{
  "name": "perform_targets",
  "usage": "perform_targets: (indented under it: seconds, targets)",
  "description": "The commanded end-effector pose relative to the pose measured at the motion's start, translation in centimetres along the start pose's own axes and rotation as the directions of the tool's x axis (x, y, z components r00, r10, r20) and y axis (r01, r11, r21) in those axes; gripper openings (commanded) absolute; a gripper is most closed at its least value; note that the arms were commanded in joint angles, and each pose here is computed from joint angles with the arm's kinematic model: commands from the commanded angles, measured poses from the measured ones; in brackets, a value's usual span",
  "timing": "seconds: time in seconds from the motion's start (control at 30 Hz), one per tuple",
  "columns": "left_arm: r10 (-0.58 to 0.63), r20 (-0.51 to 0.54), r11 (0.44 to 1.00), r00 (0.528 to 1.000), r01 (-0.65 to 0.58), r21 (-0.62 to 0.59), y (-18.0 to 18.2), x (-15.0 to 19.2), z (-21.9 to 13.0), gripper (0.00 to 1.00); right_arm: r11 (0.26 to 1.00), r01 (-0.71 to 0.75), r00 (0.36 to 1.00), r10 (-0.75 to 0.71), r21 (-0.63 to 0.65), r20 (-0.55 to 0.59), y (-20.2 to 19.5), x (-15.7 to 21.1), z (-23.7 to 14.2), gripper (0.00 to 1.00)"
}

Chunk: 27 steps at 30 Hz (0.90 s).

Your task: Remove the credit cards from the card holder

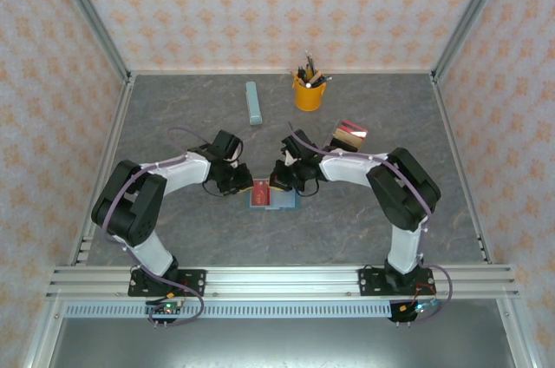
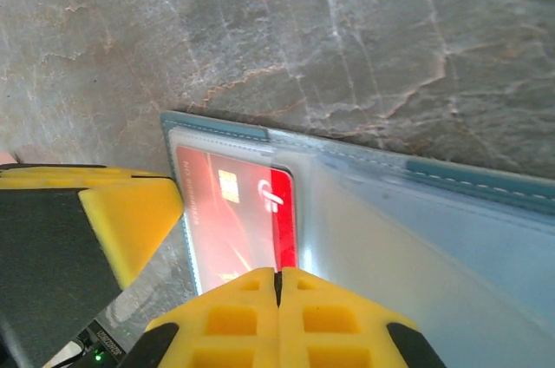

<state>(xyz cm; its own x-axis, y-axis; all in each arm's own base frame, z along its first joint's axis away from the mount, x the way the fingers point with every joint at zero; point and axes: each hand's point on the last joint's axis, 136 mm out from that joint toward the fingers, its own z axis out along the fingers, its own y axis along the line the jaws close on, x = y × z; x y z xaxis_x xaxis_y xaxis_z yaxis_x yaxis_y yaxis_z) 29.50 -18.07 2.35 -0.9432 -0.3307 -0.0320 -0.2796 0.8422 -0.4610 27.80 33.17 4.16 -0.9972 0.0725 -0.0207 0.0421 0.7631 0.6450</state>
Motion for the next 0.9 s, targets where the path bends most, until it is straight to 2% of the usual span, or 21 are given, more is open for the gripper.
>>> perform_targets:
  seconds: [0.0, 0.07, 0.23, 0.37, 0.87]
  targets:
    - [0.040, 0.033, 0.999, 0.999, -0.040, 0.006, -0.8, -0.4, -1.2, 0.17, 1.000, -0.001, 1.000, 0.001, -0.014, 0.014, 0.2, -0.2, -0.8, 0.00]
    - [0.041, 0.032, 0.999, 0.999, -0.041, 0.008, -0.9, -0.3, -1.2, 0.15, 0.999, 0.001, 1.000, -0.002, -0.040, -0.012, 0.6, 0.0, -0.5, 0.00]
    - [0.032, 0.005, 0.999, 0.999, -0.032, 0.009, -0.5, 0.1, -0.4, 0.11, 0.999, -0.007, 0.999, 0.005, -0.042, -0.046, 0.7, 0.2, 0.4, 0.12]
    - [0.023, -0.014, 1.000, 1.000, -0.023, 0.006, -0.2, 0.4, 0.1, 0.11, 1.000, -0.007, 0.998, 0.006, -0.013, -0.062, 0.4, 0.3, 0.9, 0.17]
    - [-0.017, -0.066, 0.999, 0.998, 0.015, -0.030, 1.7, 1.7, 2.0, 0.06, 0.999, -0.004, 0.995, 0.009, 0.047, -0.099, -0.5, 0.7, 2.4, 0.19]
